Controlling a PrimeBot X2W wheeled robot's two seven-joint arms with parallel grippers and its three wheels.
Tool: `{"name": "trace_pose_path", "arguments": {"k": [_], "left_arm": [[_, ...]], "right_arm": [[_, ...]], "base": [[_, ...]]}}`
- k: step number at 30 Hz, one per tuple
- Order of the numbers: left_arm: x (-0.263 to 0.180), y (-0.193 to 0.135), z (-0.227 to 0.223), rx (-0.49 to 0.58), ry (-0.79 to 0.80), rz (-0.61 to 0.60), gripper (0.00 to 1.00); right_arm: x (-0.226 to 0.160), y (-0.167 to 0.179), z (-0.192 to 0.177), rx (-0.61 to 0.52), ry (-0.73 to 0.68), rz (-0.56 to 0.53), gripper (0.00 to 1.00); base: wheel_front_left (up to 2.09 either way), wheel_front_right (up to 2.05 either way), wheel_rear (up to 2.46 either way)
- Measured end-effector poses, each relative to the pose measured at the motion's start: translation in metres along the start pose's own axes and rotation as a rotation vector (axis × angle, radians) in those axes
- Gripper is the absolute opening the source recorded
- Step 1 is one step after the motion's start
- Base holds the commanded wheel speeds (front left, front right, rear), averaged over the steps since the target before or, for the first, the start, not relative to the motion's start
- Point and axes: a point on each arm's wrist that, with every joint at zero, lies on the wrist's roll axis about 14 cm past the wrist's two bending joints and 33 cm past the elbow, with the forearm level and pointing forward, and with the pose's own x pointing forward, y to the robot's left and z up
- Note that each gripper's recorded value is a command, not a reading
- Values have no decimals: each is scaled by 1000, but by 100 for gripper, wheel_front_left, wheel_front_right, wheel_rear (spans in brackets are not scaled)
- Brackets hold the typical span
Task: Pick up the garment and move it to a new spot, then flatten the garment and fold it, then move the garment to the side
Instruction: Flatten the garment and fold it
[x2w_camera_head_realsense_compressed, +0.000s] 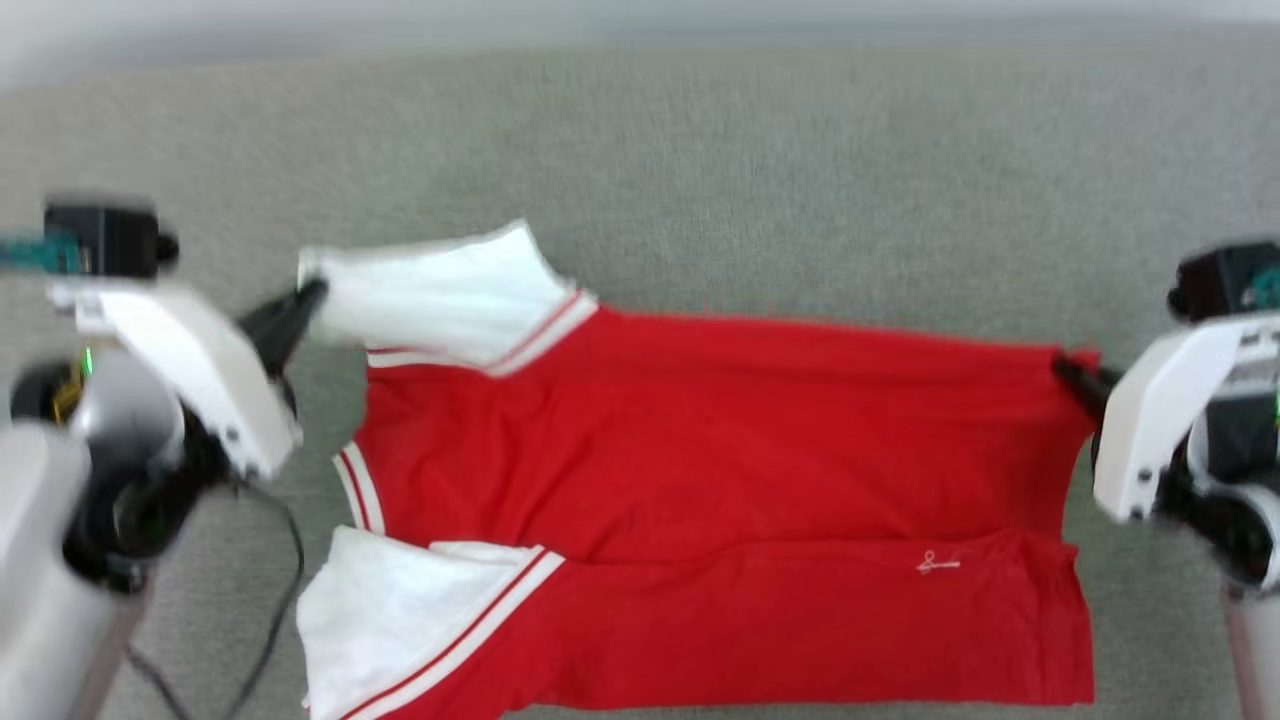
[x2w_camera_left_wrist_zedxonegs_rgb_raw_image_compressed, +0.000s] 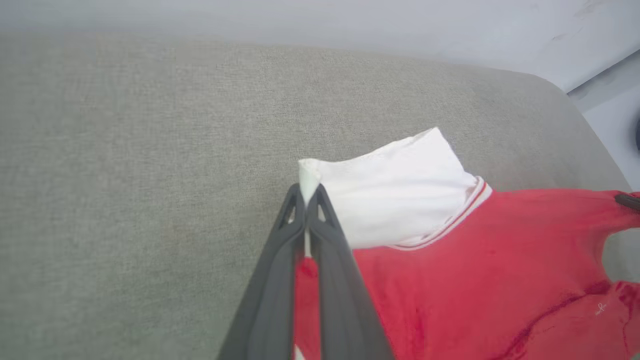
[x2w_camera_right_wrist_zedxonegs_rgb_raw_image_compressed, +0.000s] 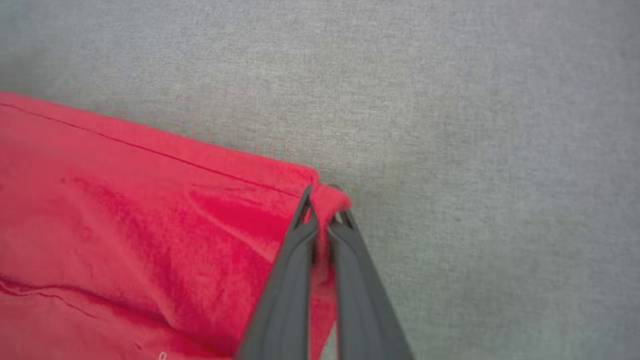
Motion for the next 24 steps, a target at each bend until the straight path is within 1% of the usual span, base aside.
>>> {"name": "trace_pose_path", "arguments": {"k": [7, 12, 13, 14, 15, 16, 17, 18, 19, 21, 24], "left_arm": [[-61, 3, -60, -139, 46, 69, 0], [-93, -1, -113, -229, 129, 102, 0], [-97, -2, -123, -243, 148, 110, 0], [-101, -3, -133, -262, 165, 116, 0], [-104, -3, -141, -276, 172, 123, 9], [-106, -5, -147, -294, 174, 127, 38], [-107, -6, -153, -307, 180, 129, 58], [-108, -6, -158, -311, 180, 136, 87], [-110, -6, -161, -315, 175, 145, 100], [-113, -6, -165, -325, 153, 157, 100], [-115, -5, -157, -299, 71, 183, 100]], "right_arm": [[-34, 7, -43, 62, 20, 12, 0], [-49, 8, -72, 110, 26, 7, 0], [-50, 9, -78, 118, 29, 7, 30], [-51, 10, -83, 127, 31, 8, 88], [-51, 11, -90, 134, 39, 10, 100], [-52, 13, -96, 139, 46, 12, 100], [-53, 12, -101, 144, 48, 8, 100], [-55, 11, -106, 148, 50, 4, 100], [-57, 10, -111, 151, 53, 0, 100], [-63, 10, -116, 159, 42, -3, 100], [-73, 10, -117, 153, 15, -6, 100]], "base": [[0, 0, 0], [0, 0, 0], [0, 0, 0], [0, 0, 0], [0, 0, 0], [0, 0, 0], [0, 0, 0], [0, 0, 0], [0, 0, 0], [0, 0, 0], [0, 0, 0]]}}
